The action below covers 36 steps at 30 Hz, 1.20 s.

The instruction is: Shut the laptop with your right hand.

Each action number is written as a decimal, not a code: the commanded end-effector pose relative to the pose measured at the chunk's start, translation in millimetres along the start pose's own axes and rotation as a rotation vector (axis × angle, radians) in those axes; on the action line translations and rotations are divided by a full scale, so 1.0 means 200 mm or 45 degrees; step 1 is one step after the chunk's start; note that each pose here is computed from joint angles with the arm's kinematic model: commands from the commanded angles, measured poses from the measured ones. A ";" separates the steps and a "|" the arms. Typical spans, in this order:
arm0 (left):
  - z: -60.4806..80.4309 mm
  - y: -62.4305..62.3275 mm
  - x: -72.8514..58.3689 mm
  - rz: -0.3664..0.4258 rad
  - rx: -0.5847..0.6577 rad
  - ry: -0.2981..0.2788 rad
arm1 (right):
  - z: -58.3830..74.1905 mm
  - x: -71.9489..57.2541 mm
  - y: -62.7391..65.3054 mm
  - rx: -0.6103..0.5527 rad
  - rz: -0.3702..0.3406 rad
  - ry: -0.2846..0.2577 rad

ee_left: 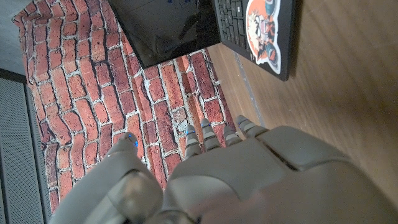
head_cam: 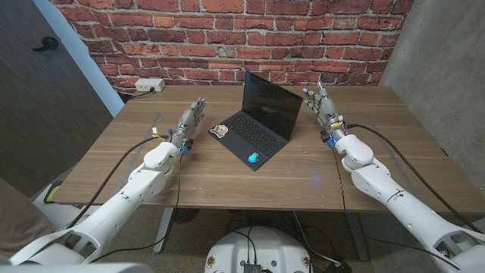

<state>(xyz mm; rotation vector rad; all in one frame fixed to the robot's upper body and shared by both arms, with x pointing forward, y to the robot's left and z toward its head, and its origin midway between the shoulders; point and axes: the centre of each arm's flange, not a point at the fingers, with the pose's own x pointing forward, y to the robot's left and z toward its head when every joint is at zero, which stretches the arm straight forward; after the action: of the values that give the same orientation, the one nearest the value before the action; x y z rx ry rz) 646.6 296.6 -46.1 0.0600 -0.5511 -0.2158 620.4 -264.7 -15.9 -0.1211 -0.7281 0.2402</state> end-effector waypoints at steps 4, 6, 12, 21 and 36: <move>0.02 -0.03 -0.07 -0.060 0.108 0.039 | 0.03 -0.07 0.04 -0.031 0.038 0.017; 0.02 -0.03 -0.07 -0.074 0.130 0.048 | 0.04 -0.07 0.04 -0.052 0.046 0.012; 0.02 -0.05 -0.07 -0.093 0.164 0.072 | 0.06 -0.08 0.07 -0.083 0.070 0.005; 0.03 -0.03 -0.12 -0.088 0.211 0.077 | 0.08 -0.03 0.09 -0.071 0.095 -0.006; -0.03 -0.07 -0.12 -0.132 0.162 0.083 | 0.10 0.03 0.09 -0.089 0.097 -0.001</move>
<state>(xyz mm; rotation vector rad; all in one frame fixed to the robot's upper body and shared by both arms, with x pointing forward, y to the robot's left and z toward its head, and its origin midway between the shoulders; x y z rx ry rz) 624.0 292.8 -54.1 0.2492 -0.5088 -0.2493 605.8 -247.8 -6.0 -0.2031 -0.7369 0.2862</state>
